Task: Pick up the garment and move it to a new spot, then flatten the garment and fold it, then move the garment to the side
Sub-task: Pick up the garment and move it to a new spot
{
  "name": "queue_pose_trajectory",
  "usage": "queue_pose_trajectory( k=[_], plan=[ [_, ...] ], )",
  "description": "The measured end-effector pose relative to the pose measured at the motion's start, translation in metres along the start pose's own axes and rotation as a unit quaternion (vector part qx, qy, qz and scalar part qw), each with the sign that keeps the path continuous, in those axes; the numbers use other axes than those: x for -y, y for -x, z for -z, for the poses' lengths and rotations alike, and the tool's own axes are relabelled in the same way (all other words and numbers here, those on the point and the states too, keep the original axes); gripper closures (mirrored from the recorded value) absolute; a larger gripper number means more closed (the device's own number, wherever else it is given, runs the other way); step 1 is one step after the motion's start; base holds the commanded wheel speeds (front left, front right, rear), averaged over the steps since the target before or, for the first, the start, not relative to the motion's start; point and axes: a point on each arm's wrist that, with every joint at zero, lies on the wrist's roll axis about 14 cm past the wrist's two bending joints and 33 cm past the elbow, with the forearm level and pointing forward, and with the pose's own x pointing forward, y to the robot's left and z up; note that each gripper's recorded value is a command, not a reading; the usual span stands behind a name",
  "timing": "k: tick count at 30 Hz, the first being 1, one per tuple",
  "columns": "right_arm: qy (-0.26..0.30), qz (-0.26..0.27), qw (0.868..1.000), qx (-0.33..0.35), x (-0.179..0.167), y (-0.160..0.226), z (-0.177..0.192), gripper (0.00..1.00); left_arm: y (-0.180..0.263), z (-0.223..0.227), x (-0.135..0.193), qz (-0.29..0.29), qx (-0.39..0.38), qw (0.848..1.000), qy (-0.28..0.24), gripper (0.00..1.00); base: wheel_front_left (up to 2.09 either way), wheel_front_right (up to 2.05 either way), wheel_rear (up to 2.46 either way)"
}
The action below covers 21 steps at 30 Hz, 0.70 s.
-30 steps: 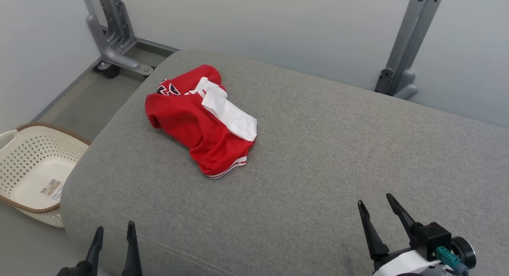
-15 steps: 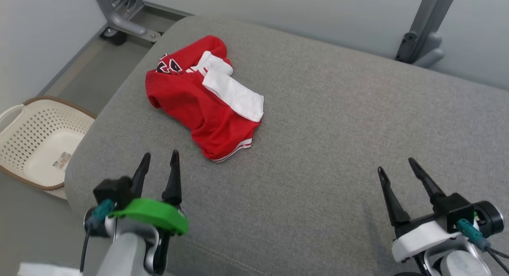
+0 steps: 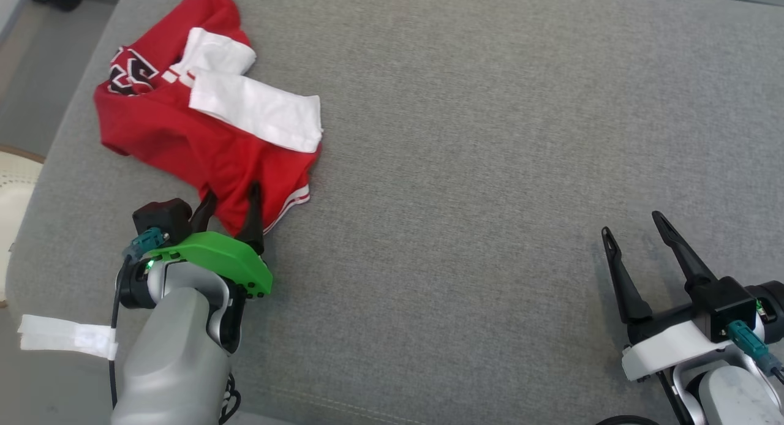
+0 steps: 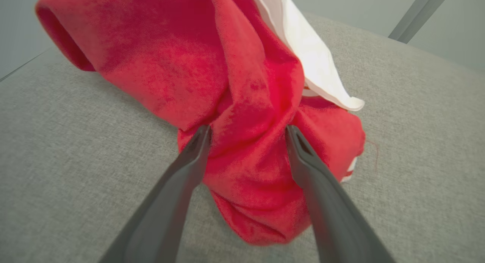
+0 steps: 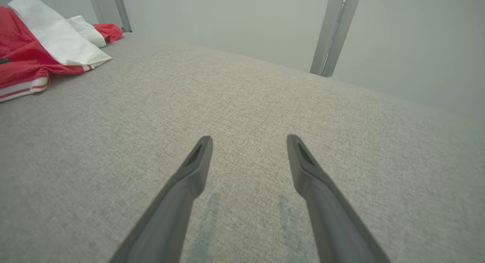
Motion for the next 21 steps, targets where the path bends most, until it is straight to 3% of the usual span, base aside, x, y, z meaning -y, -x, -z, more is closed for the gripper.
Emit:
queue_pose_trajectory(
  k=[1,2,3,4,12,17,21],
  plan=[
    [-0.001,0.007,1.0,-0.005,0.004,0.004,0.004,0.0,-0.003,0.005,0.001,0.0,-0.008,1.0,0.0,0.0,0.0,0.0,0.0],
    [-0.002,0.012,1.0,-0.01,0.007,0.007,0.007,0.0,-0.006,0.009,0.001,0.0,-0.014,1.0,-0.001,0.23,0.0,0.0,0.0],
    [-0.003,0.018,1.0,-0.015,0.01,0.011,0.01,0.0,-0.008,0.012,0.0,0.001,-0.021,1.0,-0.002,0.67,0.0,0.0,0.0],
    [-0.004,0.023,1.0,-0.018,0.013,0.013,0.012,0.0,-0.01,0.016,0.0,0.001,-0.027,1.0,-0.002,1.0,0.0,0.0,0.0],
    [-0.022,0.044,0.999,-0.006,0.015,0.021,0.002,0.0,-0.017,-0.004,0.037,0.056,0.006,0.998,-0.004,1.0,0.0,0.0,0.0],
    [-0.038,0.051,0.998,0.014,0.006,0.025,-0.014,0.0,-0.009,-0.04,0.087,0.134,0.062,0.989,-0.012,1.0,0.0,0.0,0.0],
    [-0.052,0.064,0.996,0.027,0.003,0.033,-0.025,0.0,0.007,-0.075,0.149,0.224,0.111,0.968,-0.006,1.0,0.0,0.0,0.0]
  ],
)
